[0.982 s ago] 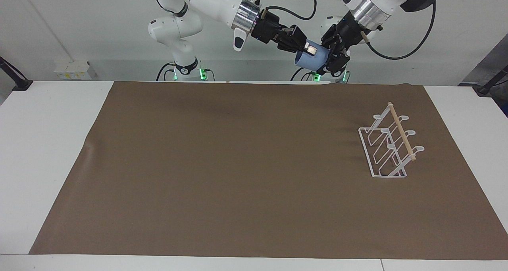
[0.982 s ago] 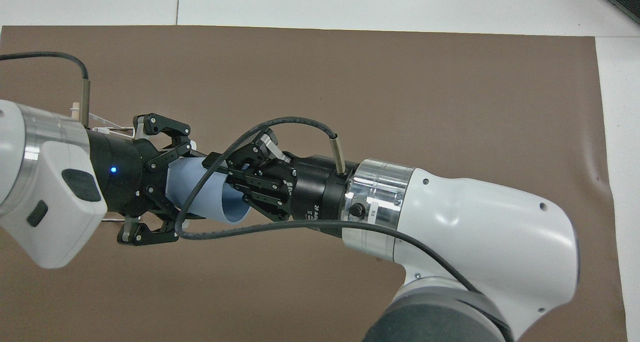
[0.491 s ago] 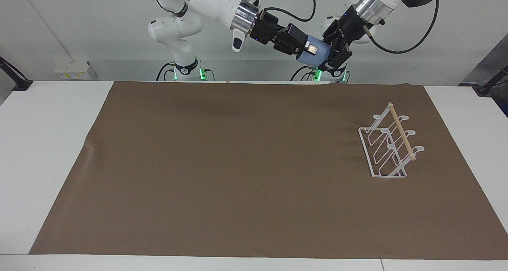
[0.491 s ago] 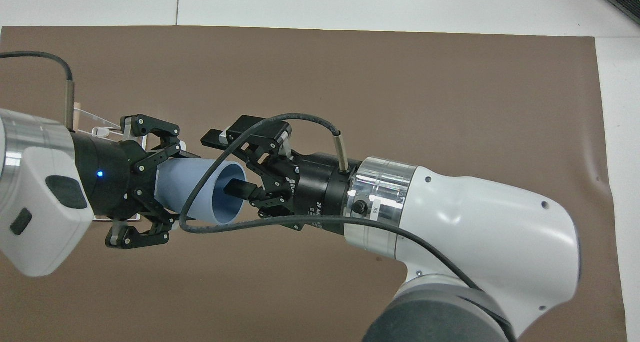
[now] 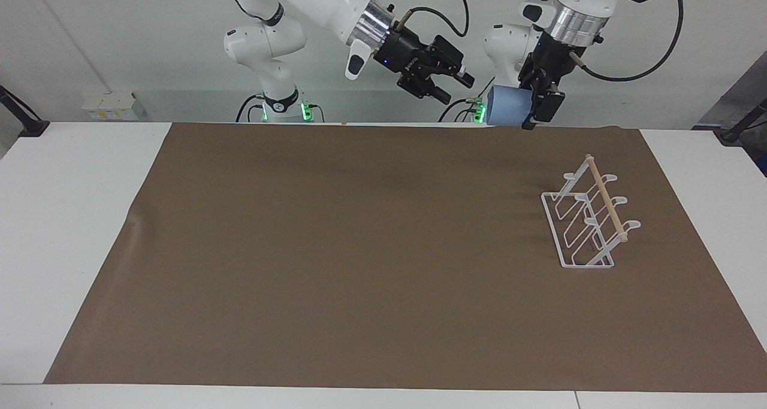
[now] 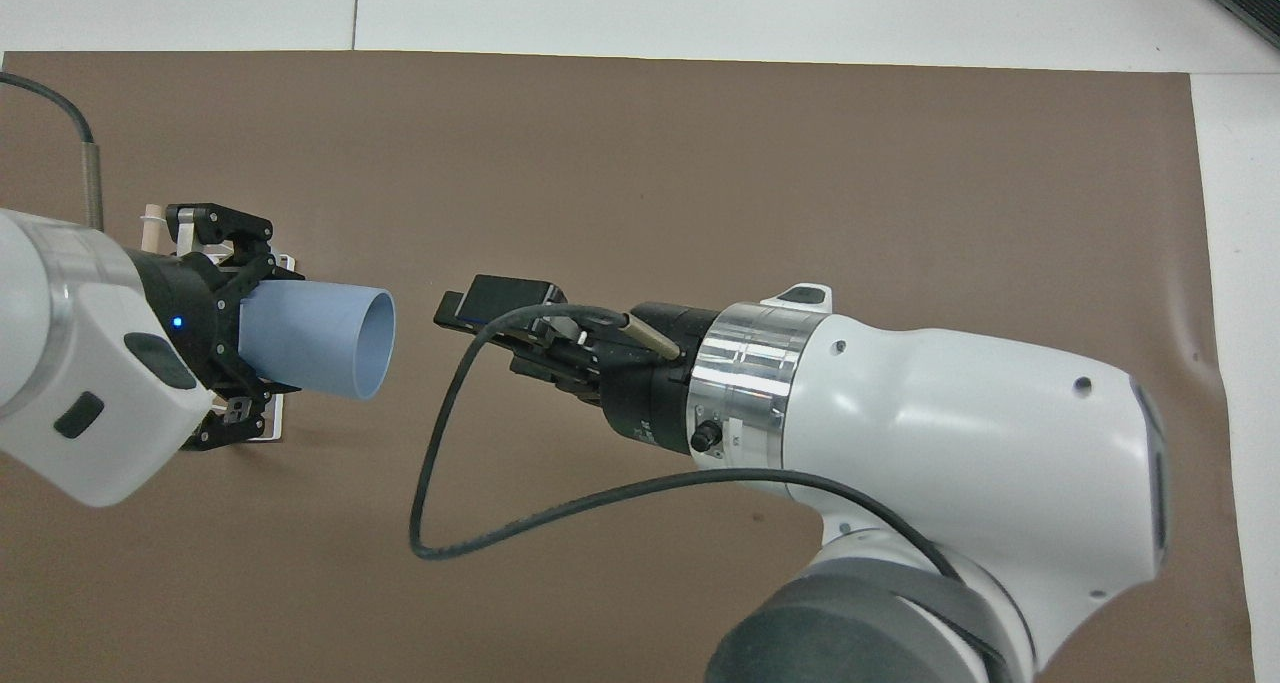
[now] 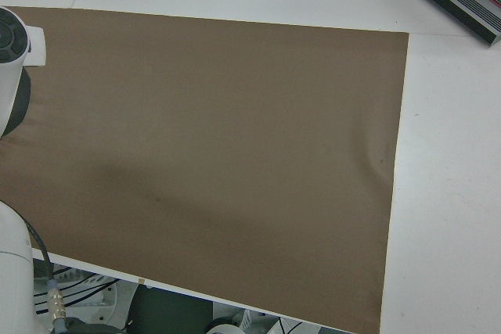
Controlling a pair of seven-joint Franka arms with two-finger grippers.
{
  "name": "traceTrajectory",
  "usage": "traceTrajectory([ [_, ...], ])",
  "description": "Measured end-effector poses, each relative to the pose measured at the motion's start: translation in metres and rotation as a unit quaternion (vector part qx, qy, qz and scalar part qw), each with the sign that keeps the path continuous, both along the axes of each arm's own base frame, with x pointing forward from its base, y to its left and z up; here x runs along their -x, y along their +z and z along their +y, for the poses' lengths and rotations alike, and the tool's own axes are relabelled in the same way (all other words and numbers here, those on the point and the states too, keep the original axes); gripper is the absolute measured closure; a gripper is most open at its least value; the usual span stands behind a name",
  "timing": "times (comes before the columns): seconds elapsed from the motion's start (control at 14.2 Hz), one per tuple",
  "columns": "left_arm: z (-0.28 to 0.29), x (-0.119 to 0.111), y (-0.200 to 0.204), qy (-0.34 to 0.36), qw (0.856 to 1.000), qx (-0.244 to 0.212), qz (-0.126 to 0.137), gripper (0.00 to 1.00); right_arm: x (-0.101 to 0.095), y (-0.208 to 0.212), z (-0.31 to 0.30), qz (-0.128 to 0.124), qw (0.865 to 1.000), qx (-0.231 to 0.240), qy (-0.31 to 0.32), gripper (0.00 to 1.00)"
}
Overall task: Hang cup on cup holder
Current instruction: 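Open the right gripper and pull it back from the cup, then carry the cup to the rack with the left gripper while the right gripper retracts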
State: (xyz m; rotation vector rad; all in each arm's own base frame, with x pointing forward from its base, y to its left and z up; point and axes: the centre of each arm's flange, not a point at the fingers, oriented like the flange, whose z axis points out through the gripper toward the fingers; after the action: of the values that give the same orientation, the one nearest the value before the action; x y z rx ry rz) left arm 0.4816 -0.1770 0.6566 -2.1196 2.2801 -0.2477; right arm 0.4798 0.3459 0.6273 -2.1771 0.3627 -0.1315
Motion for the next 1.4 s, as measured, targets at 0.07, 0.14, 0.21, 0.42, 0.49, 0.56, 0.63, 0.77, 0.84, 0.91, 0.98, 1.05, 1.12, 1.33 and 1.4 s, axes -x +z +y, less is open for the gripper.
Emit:
traceTrajectory([
  [0.07,0.004,-0.002,-0.009,0.009,1.0,-0.02,-0.005,0.24,-0.006,-0.005,-0.011,-0.032,0.998,0.044,0.033,0.23],
  [0.14,0.009,-0.004,-0.016,0.017,0.999,-0.044,-0.012,0.24,-0.012,-0.009,-0.023,-0.059,0.993,0.082,0.063,0.23],
  [0.21,0.014,-0.007,-0.023,0.024,0.997,-0.072,-0.02,0.24,-0.019,-0.014,-0.037,-0.082,0.986,0.117,0.091,0.23],
  [0.42,0.032,-0.012,-0.044,0.058,0.987,-0.144,-0.03,0.24,-0.035,-0.016,-0.078,-0.114,0.954,0.229,0.156,0.23],
  [0.49,0.038,-0.012,-0.054,0.074,0.984,-0.161,-0.033,0.24,-0.038,-0.01,-0.089,-0.113,0.942,0.266,0.172,0.23],
  [0.56,0.042,-0.012,-0.062,0.082,0.98,-0.178,-0.041,0.24,-0.04,-0.003,-0.097,-0.109,0.93,0.299,0.184,0.25],
  [0.63,0.044,-0.01,-0.069,0.084,0.975,-0.2,-0.053,0.24,-0.041,0.003,-0.103,-0.105,0.919,0.328,0.194,0.25],
  [0.77,0.047,-0.008,-0.079,0.09,0.968,-0.226,-0.064,0.24,-0.043,0.004,-0.116,-0.093,0.9,0.375,0.203,0.25],
  [0.84,0.05,-0.01,-0.088,0.09,0.965,-0.237,-0.066,0.24,-0.045,0.001,-0.123,-0.081,0.892,0.396,0.2,0.24],
  [0.91,0.054,-0.014,-0.096,0.088,0.961,-0.252,-0.072,0.24,-0.048,-0.004,-0.132,-0.066,0.888,0.413,0.191,0.24],
  [0.98,0.056,-0.019,-0.103,0.089,0.955,-0.269,-0.081,0.24,-0.05,-0.008,-0.14,-0.049,0.885,0.426,0.181,0.25],
  [1.05,0.057,-0.023,-0.111,0.089,0.95,-0.287,-0.089,0.24,-0.052,-0.012,-0.149,-0.033,0.882,0.436,0.174,0.25],
  [1.12,0.058,-0.028,-0.119,0.084,0.943,-0.308,-0.095,0.24,-0.053,-0.015,-0.157,-0.017,0.879,0.446,0.169,0.25],
  [1.33,0.054,-0.045,-0.149,0.059,0.921,-0.369,-0.112,0.24,-0.051,-0.024,-0.179,0.028,0.868,0.467,0.164,0.24],
  [1.4,0.052,-0.05,-0.157,0.053,0.918,-0.375,-0.118,0.24,-0.05,-0.028,-0.183,0.039,0.867,0.469,0.163,0.24],
])
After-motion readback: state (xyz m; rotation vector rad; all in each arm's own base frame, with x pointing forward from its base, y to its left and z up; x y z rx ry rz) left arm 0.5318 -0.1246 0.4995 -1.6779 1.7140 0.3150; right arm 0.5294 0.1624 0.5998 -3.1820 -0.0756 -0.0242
